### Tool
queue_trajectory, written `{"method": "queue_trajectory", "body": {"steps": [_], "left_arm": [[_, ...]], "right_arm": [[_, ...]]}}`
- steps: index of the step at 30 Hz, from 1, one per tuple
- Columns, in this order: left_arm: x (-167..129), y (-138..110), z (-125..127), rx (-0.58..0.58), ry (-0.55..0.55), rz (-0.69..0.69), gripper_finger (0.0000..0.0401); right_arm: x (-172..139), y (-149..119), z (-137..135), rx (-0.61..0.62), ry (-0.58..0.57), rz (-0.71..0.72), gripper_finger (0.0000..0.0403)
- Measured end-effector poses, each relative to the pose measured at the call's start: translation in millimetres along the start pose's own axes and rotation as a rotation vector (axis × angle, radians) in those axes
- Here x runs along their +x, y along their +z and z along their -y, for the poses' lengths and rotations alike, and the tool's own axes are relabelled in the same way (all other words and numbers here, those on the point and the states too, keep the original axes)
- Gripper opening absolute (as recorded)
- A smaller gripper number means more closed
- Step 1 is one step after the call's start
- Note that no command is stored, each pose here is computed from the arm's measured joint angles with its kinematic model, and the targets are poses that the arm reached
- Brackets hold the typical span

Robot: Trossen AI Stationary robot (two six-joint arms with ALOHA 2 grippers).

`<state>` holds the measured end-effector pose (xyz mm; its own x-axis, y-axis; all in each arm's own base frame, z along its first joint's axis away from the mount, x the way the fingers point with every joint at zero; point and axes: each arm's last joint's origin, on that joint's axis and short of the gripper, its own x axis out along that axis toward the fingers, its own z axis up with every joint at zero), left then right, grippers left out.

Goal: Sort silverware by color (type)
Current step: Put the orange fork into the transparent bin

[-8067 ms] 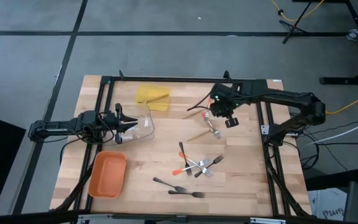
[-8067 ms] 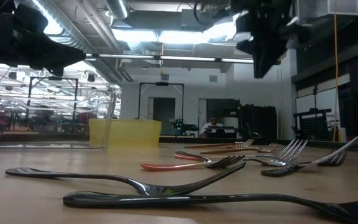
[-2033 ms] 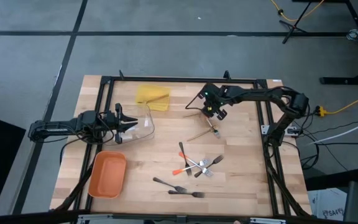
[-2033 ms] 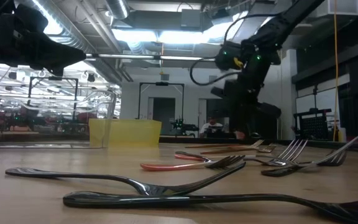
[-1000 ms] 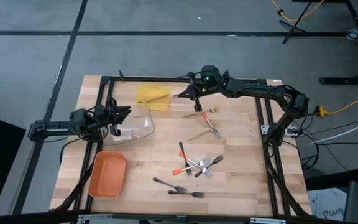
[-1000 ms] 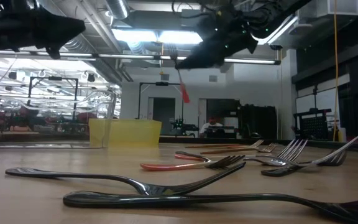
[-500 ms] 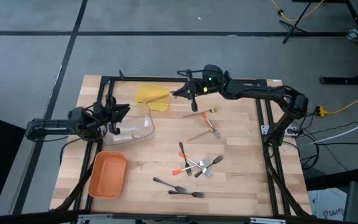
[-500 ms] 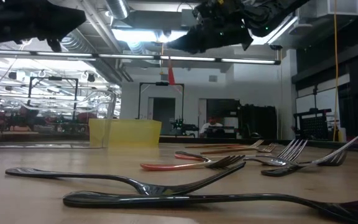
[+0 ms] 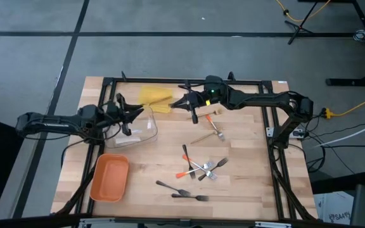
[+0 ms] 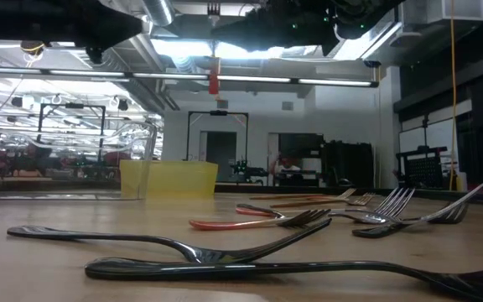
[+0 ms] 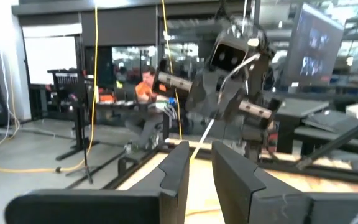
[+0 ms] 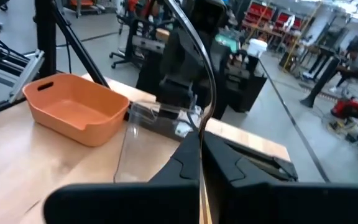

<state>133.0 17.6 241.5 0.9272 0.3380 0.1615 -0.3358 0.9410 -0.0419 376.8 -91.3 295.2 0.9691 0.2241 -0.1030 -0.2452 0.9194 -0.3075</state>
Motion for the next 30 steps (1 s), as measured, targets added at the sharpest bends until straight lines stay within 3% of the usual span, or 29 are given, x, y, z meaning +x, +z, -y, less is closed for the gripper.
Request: {"method": "queue_trajectory", "body": {"steps": [20, 30], "left_arm": [[71, 8, 21, 0.108, -0.037, -0.187, 0.0063], [87, -2, 25, 0.126, -0.039, -0.249, 0.0063]], "right_arm": [[5, 9, -9, -0.028, 0.012, 0.057, 0.0000], [5, 9, -9, -0.027, 0.012, 0.057, 0.0000]]}}
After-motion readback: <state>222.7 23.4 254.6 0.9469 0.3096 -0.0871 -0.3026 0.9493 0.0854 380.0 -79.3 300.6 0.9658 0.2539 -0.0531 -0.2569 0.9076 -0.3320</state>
